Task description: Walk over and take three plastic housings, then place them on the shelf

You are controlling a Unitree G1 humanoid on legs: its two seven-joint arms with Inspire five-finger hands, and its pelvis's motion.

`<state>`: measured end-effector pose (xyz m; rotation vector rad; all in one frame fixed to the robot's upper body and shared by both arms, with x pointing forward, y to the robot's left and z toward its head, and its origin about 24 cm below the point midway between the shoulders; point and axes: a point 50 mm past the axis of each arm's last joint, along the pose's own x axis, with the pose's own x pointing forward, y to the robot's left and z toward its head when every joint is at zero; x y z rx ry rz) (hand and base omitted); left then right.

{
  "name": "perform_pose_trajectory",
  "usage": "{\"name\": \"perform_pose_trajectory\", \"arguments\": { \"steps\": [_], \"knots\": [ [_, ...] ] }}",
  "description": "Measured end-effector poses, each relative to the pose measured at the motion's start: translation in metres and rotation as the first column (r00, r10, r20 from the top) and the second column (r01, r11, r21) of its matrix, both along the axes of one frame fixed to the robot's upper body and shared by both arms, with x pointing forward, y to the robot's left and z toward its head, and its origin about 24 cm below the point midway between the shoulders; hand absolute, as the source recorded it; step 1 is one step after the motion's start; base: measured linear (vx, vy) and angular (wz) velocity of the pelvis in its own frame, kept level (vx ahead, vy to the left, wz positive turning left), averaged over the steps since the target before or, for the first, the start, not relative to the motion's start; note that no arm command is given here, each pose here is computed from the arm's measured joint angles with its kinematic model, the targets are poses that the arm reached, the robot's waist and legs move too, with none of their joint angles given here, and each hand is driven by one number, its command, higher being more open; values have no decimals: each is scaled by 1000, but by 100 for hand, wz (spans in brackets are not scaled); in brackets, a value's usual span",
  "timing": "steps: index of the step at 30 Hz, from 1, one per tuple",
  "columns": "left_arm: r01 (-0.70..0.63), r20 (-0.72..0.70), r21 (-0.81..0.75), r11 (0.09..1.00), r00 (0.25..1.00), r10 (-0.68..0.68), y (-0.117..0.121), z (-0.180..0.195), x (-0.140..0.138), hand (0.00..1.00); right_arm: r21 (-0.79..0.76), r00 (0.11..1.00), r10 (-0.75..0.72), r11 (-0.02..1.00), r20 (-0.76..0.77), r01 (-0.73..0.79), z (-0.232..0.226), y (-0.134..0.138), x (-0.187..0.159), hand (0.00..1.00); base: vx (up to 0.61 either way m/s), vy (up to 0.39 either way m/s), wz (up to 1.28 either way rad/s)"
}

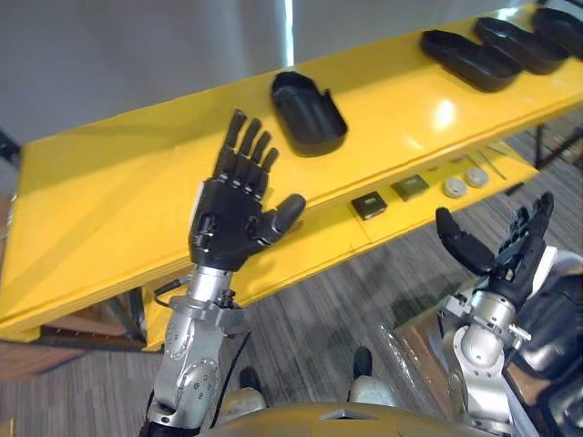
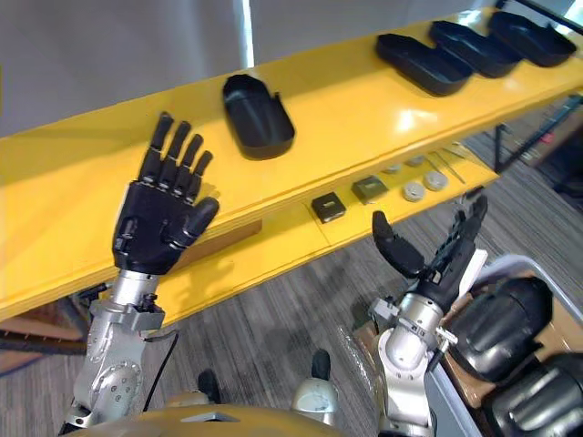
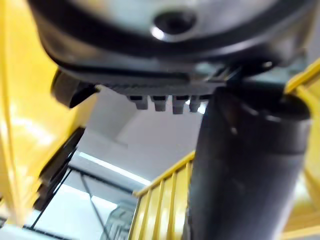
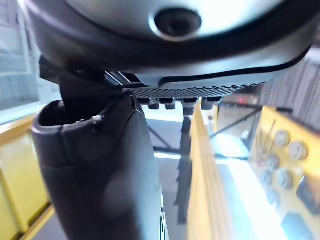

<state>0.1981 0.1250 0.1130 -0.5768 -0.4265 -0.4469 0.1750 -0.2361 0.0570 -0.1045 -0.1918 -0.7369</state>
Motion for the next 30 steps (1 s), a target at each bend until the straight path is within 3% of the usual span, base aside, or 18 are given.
{"name": "perform_pose_trajectory", "arguments": {
  "steps": [6, 12, 17, 20, 24, 28, 30],
  "knots": [
    [75, -67, 32, 997, 995, -72, -16, -12, 7, 100, -39, 997, -5, 999, -76, 2, -3, -11, -28, 100, 42, -41, -84],
    [73, -50, 38, 997, 996, -71, -30, -1, 23, 100, 76, 996, 79, 994, -39, -75, -5, -6, -37, 100, -13, -47, -59],
    [-30, -175, 28, 999, 984, 34, -14, -22, 13, 100, 26, 959, 282, 959, -7, -282, 3, 14, -14, 100, -78, 37, -92],
    [-59, -252, 25, 998, 966, 64, -6, -37, 2, 100, -3, 934, 357, 934, -12, -357, 0, 11, -1, 100, -104, 213, -41],
    [-71, -257, 0, 997, 964, 68, 0, -39, 2, 100, 62, 940, 336, 941, -64, -332, -22, 9, 6, 100, -149, 182, 3],
    [-65, -308, -4, 998, 949, 61, 6, -52, -12, 100, 162, 934, 327, 939, -146, -304, -49, 18, -16, 100, -167, 177, -41],
    [-61, -321, 14, 998, 945, 62, 9, -55, -16, 100, 241, 923, 370, 910, -106, -338, -52, 31, -20, 100, -278, 108, -72]
  ]
}}
